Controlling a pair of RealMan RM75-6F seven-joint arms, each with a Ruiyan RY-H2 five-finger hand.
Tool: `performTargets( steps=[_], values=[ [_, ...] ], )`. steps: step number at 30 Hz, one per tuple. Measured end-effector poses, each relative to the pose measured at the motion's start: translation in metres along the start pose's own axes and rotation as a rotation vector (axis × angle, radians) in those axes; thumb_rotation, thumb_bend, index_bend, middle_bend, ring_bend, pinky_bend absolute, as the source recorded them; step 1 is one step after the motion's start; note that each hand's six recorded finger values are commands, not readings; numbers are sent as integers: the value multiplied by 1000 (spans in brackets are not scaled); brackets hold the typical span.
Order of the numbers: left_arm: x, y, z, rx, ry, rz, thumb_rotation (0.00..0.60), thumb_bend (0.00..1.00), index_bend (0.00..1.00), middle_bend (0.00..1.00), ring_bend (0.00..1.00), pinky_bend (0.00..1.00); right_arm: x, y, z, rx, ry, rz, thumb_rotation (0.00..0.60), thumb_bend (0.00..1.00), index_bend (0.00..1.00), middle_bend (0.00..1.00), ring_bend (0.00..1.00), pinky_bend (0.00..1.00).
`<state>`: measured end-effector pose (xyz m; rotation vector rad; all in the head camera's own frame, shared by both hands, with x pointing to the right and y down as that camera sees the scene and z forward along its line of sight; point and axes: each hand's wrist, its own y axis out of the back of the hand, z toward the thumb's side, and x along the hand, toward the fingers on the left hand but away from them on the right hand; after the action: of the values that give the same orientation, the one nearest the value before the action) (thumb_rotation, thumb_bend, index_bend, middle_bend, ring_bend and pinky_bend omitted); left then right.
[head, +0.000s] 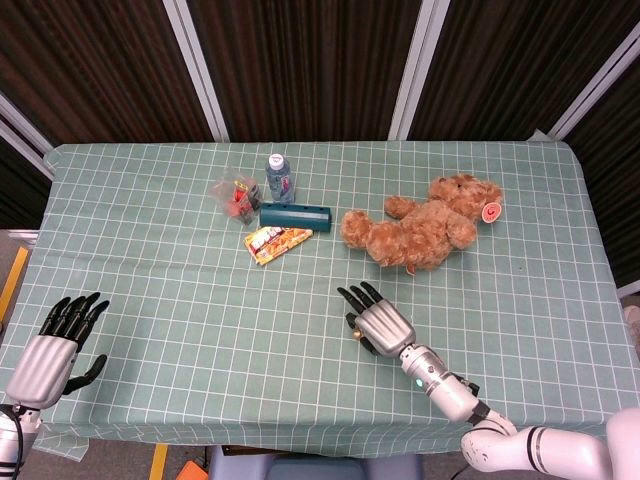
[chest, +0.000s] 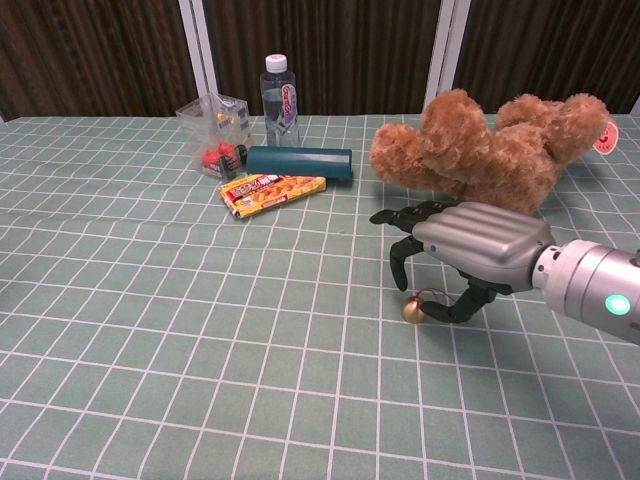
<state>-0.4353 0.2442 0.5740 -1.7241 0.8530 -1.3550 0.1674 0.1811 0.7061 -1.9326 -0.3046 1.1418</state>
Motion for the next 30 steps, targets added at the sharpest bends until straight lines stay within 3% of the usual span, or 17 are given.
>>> performTargets(
  steps=[14,30],
  values=[
    [1,-1,0,2,3,-5,600,382,0,0,0,16,0,-5,-8,9,-23,12,600,473,637,0,0,0],
    [2,-2,-1,1,6,-12,600,382,0,0,0,16,-4,-5,-5,-7,-21,1,600,474,642,0,0,0]
  ],
)
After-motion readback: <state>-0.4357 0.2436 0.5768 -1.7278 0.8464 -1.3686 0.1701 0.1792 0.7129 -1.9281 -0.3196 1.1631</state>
